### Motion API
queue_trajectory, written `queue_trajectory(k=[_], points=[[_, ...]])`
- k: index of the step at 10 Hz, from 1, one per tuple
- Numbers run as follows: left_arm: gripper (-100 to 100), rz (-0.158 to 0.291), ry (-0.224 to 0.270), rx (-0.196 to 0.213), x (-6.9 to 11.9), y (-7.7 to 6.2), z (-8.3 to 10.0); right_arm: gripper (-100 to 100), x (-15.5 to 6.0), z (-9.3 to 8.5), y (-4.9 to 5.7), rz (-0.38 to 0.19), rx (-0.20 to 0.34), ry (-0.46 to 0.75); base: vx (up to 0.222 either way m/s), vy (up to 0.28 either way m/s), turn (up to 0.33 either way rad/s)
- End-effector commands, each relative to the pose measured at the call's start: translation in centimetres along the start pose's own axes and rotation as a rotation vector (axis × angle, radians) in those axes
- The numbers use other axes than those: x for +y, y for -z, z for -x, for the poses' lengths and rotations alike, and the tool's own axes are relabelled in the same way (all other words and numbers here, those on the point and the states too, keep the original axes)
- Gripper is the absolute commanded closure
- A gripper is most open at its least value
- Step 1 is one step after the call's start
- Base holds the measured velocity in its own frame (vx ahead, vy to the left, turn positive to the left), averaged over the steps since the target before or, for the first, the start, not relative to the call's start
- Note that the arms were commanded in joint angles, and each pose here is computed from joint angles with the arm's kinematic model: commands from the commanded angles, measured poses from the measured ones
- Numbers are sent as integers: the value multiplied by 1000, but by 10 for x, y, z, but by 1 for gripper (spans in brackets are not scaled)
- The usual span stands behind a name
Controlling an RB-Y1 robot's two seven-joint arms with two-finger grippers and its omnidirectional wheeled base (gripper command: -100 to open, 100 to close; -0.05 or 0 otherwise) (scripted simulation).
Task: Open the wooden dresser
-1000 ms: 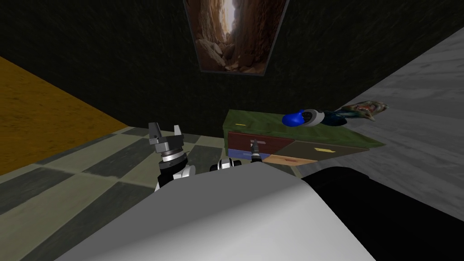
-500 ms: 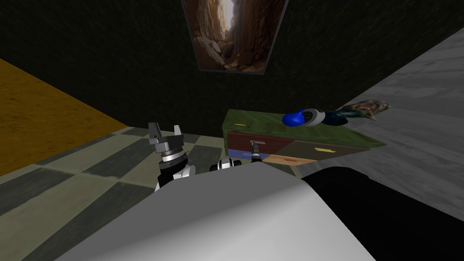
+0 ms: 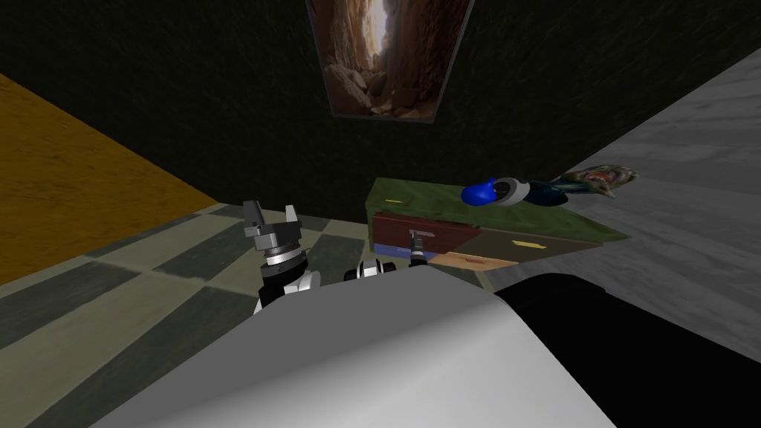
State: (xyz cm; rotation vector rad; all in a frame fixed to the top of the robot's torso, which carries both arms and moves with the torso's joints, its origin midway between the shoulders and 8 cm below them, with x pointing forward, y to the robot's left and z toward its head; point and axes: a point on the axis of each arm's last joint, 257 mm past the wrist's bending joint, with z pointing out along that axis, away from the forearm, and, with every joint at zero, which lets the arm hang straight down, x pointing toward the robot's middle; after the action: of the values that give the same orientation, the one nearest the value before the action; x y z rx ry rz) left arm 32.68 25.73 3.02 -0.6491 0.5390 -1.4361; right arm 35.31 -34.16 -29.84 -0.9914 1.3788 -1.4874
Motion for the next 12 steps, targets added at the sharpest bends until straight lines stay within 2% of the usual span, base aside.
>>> queue_trajectory(k=[1,5,6,10,11,12], points=[[0,0,0,0,0,0,0,100,-2,13,-3,1,16,3,-117,-37,73],[0,0,0,0,0,0,0,100,-6,31,-7,3,45,3,-106,-40,81],[0,0,0,0,0,0,0,100,-1,26,-5,9,44,5,-63,-29,36],[0,0,0,0,0,0,0,100,-7,37,2,1,32,2,-165,62,-31],[0,0,0,0,0,0,0,100,-3,35,3,12,34,5,-92,35,-8],[0,0,0,0,0,0,0,-100,-9,39,1,25,22,2,-22,12,-100]])
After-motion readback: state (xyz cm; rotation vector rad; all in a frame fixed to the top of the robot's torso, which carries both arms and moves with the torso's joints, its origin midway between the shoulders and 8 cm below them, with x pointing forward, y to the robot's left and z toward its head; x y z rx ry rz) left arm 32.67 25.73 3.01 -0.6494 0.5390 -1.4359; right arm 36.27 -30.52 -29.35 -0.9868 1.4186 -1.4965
